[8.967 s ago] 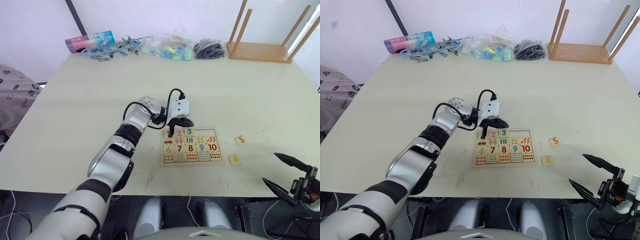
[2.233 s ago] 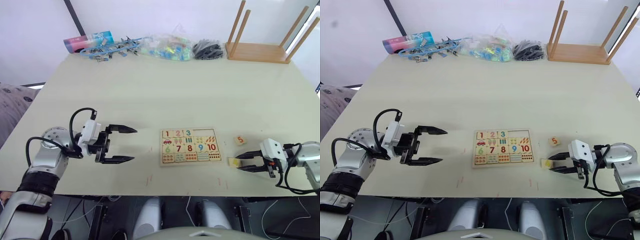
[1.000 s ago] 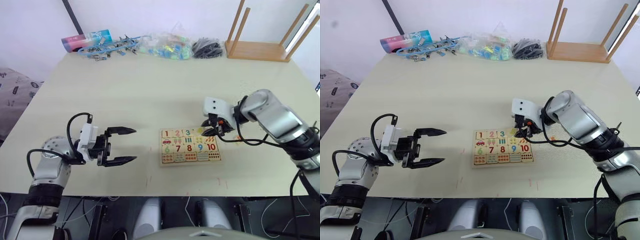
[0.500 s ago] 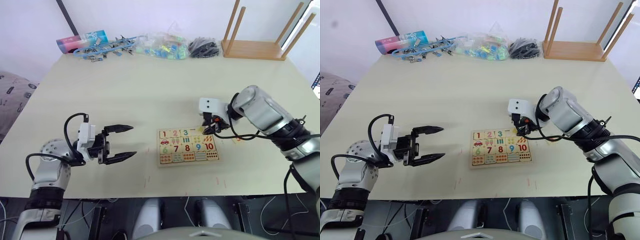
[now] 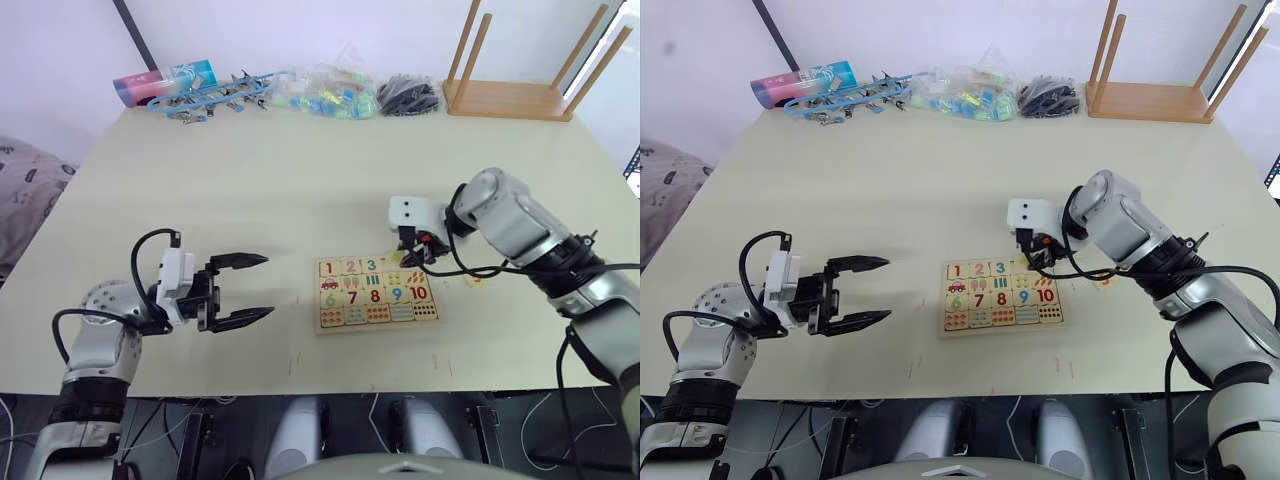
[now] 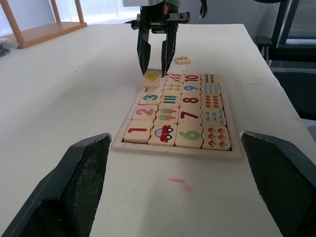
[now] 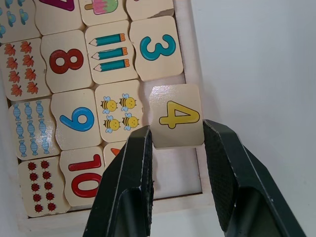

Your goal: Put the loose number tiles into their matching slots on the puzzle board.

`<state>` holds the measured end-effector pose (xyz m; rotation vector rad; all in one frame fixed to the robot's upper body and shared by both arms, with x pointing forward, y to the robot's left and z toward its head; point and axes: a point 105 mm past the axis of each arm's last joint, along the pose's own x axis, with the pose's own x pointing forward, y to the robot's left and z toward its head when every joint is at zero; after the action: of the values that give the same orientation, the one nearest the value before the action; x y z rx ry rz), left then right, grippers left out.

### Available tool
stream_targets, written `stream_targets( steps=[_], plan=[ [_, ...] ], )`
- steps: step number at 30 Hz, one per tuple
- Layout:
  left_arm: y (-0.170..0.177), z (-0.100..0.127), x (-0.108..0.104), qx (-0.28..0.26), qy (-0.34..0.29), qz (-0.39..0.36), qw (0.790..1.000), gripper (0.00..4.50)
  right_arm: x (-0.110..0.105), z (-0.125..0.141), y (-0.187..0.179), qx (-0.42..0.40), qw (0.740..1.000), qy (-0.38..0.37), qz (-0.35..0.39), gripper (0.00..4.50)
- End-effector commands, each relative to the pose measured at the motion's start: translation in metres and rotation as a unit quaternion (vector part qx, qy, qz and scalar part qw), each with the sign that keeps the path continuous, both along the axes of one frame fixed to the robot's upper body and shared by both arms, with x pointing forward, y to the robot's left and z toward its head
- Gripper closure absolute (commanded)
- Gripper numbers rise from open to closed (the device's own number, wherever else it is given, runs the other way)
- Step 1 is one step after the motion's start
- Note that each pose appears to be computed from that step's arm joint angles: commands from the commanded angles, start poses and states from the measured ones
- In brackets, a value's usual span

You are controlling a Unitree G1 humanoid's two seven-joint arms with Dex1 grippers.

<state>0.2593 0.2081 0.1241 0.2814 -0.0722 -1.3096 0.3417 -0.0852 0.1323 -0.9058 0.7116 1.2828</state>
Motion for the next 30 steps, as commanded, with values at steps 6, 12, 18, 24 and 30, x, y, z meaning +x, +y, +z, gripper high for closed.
stream_targets(
  steps=[6, 12, 18, 24, 30],
  plan=[
    [0.000, 0.012, 0.000, 0.001, -0.024, 0.004, 1.000, 0.00, 0.000, 0.004, 0.006, -0.010, 1.000, -0.016, 0.021, 3.56],
    [0.000, 0.012, 0.000, 0.001, -0.024, 0.005, 1.000, 0.00, -0.002, 0.000, 0.003, -0.020, 0.999, -0.013, 0.027, 3.56],
    [-0.002, 0.012, 0.000, 0.001, -0.025, 0.005, 1.000, 0.00, -0.002, -0.001, 0.003, -0.023, 0.999, -0.015, 0.030, 3.56],
    [-0.003, 0.012, 0.000, 0.001, -0.025, 0.006, 1.000, 0.00, -0.002, -0.004, 0.005, -0.022, 0.999, -0.014, 0.031, 3.56],
    [-0.004, 0.012, 0.000, 0.003, -0.025, 0.005, 1.000, 0.00, -0.001, -0.004, 0.007, -0.018, 0.999, -0.013, 0.028, 3.56]
  ],
)
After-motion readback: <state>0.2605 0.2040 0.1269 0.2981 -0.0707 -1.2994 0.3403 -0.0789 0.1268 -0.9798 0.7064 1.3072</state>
